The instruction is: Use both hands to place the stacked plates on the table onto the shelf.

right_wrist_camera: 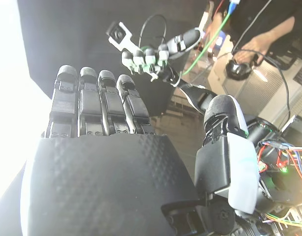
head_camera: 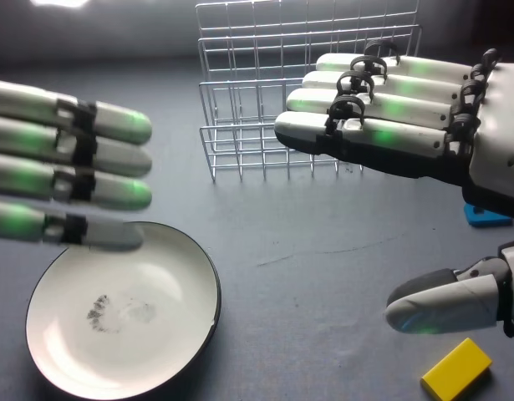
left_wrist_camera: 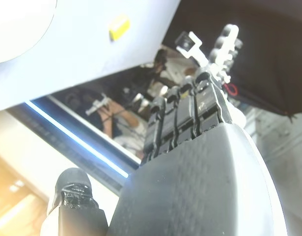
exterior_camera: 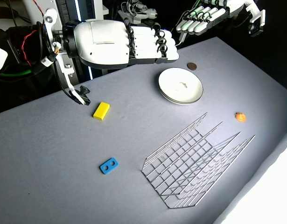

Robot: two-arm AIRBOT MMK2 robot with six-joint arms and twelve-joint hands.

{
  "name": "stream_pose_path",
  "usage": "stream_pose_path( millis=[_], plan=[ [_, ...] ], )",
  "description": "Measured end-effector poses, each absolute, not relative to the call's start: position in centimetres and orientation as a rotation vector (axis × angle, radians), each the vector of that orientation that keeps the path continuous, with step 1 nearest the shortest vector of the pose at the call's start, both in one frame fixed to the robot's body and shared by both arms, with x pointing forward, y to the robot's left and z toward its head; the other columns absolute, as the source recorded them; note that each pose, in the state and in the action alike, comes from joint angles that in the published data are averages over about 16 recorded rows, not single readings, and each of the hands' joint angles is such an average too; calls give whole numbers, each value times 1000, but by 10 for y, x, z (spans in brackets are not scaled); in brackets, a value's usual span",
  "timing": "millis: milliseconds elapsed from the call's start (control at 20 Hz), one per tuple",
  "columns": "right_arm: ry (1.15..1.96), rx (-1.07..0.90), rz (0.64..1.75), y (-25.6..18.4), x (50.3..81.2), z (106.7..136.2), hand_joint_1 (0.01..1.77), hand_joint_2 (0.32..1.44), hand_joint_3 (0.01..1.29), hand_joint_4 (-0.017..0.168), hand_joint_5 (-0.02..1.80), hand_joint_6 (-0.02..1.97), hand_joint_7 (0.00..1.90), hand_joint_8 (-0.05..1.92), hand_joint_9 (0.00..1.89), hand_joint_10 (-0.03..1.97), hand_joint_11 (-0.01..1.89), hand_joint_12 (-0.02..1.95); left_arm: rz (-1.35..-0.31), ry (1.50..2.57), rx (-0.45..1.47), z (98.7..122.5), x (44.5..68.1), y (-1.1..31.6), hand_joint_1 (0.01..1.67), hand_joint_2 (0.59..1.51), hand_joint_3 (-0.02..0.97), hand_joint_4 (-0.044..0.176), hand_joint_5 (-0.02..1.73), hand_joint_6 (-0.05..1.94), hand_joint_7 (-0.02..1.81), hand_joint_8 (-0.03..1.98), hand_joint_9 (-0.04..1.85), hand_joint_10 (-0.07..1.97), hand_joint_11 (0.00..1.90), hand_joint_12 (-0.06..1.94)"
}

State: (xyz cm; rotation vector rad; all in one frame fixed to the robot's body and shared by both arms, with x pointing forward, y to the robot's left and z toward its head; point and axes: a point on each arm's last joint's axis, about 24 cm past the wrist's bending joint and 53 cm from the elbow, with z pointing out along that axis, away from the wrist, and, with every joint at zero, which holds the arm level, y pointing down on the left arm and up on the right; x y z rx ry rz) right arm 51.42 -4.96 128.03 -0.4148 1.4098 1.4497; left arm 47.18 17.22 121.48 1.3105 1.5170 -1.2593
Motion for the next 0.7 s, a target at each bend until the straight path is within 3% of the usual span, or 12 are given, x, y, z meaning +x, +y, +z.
stream_pose_path(
  millis=[700],
  plan=[
    [1422,-435,1405,-49,517,1275,175,1068,17,-1,57,19,48,12,25,4,22,-8,-1231,1591,1356,1195,467,169,17,1044,19,-1,26,17,21,1,18,7,16,-11]
  ],
)
